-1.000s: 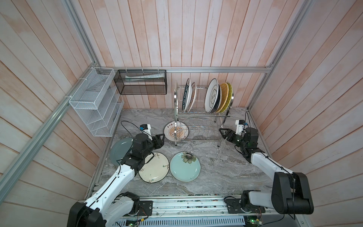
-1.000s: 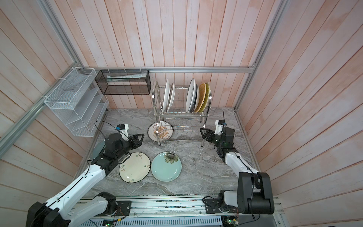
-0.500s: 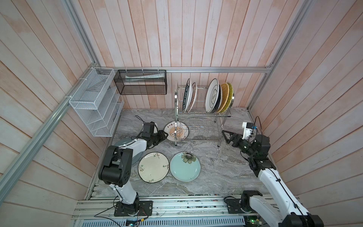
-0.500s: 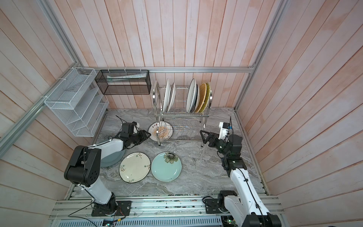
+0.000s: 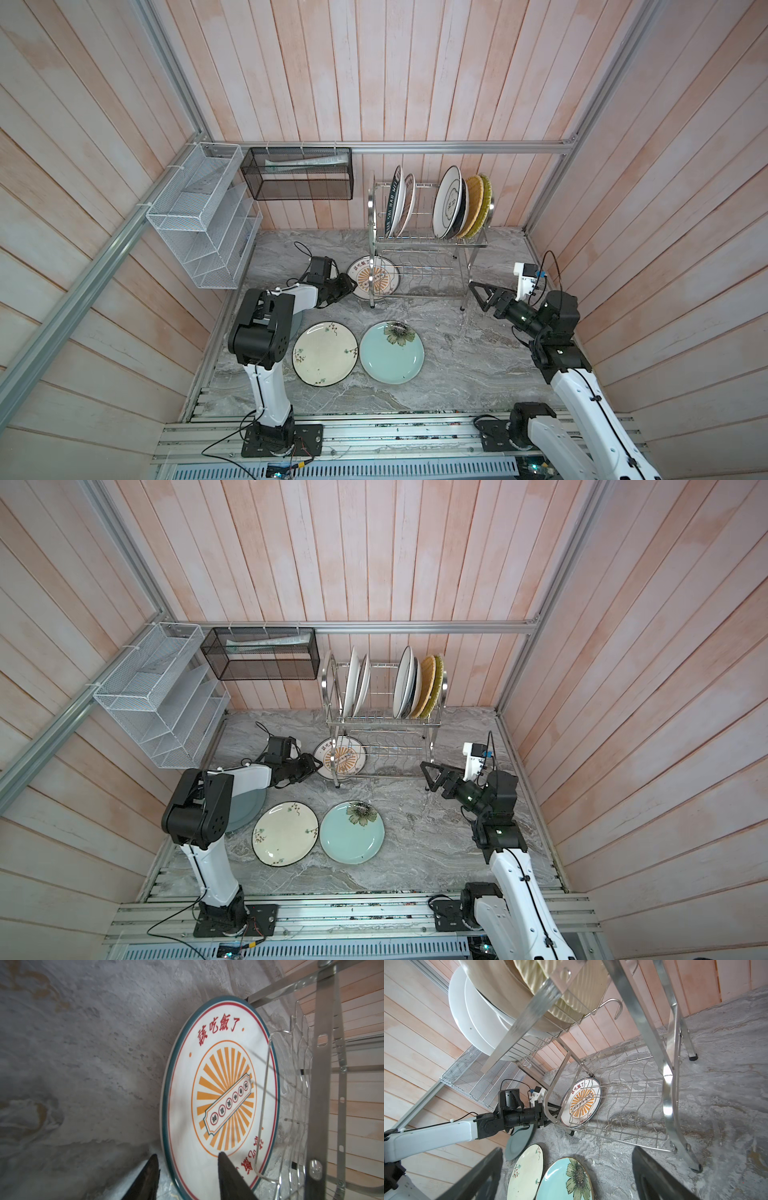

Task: Load plates into a dish rack
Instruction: Pick up the plate from the top-center of the table, then pass the plate.

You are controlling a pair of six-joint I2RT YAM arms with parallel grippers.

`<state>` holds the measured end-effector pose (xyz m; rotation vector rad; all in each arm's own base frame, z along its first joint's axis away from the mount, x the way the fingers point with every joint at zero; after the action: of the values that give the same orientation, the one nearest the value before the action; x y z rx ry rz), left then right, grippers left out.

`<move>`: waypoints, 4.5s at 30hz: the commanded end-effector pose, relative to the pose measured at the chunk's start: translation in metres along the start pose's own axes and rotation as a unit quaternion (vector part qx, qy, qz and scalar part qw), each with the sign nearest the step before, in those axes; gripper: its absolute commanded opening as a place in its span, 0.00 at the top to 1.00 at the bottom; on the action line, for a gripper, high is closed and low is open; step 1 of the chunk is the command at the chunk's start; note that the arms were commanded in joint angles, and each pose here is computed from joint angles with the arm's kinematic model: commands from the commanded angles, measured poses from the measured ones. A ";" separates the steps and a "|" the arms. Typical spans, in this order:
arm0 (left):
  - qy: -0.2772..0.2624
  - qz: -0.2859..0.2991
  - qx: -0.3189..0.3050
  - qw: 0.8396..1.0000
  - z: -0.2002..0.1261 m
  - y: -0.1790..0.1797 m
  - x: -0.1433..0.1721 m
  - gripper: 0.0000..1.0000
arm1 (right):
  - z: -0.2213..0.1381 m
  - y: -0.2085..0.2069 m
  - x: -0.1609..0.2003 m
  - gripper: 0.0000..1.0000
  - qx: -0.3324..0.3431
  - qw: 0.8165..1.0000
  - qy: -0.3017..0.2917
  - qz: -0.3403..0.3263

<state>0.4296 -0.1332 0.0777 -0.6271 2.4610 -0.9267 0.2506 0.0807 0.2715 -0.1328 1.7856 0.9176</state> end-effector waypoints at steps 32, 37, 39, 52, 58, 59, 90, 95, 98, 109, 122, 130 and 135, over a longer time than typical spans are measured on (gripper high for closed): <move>-0.039 -0.052 0.025 0.998 0.015 0.015 -0.009 0.99 | -0.011 0.015 0.004 0.04 -0.032 0.999 -0.006 0.028; -0.076 -0.061 0.030 0.995 -0.017 0.023 -0.014 1.00 | -0.013 0.015 0.003 0.04 -0.024 0.999 -0.006 0.028; -0.089 -0.069 0.026 0.993 -0.034 0.030 -0.014 1.00 | -0.013 0.015 0.003 0.03 -0.022 0.999 -0.007 0.030; -0.205 -0.102 0.062 0.971 -0.177 0.040 -0.013 1.00 | 0.005 0.021 0.007 0.02 -0.028 0.999 0.007 0.034; -0.237 -0.096 0.099 0.962 -0.237 0.023 -0.005 1.00 | 0.016 0.033 0.012 0.02 -0.039 0.999 0.025 0.029; -0.235 -0.089 0.109 0.962 -0.243 0.018 -0.002 1.00 | 0.016 0.034 0.012 0.02 -0.037 0.999 0.025 0.027; -0.040 0.041 0.296 0.953 -0.213 -0.085 0.134 1.00 | 0.062 0.103 0.044 0.37 -0.116 0.987 0.106 0.024; -0.040 0.047 0.296 0.953 -0.211 -0.088 0.136 1.00 | 0.066 0.102 0.050 0.55 -0.113 0.986 0.117 0.031; -0.038 0.049 0.296 0.953 -0.209 -0.089 0.137 1.00 | 0.068 0.099 0.055 0.57 -0.101 0.986 0.126 0.030; -0.042 0.056 0.304 0.950 -0.212 -0.096 0.137 1.00 | 0.072 0.095 0.067 0.80 -0.096 0.984 0.142 0.043; -0.044 0.073 0.300 0.950 -0.206 -0.095 0.139 1.00 | 0.072 0.098 0.069 1.00 -0.110 0.982 0.140 0.065; -0.089 0.084 0.219 0.968 -0.200 -0.073 0.131 0.23 | 0.047 0.094 0.036 1.00 -0.039 0.996 0.076 0.028; -0.121 0.091 0.123 0.981 -0.183 -0.054 0.116 0.12 | 0.024 0.102 0.000 1.00 -0.006 1.000 0.025 -0.009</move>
<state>0.2389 -0.1568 0.2295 -0.3336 2.0500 -1.2118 0.2181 0.1799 0.2762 -0.2135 1.9539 0.9863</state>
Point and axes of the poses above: each gripper's point midway between its finger pads, its own z axis out along the fingers, its own y axis along the line the jaws close on, x = y × z, the point moved 5 cm from there along -z, back along the fingers, and after that the axes turned 11 degrees about -z, right-handed, at the moved point
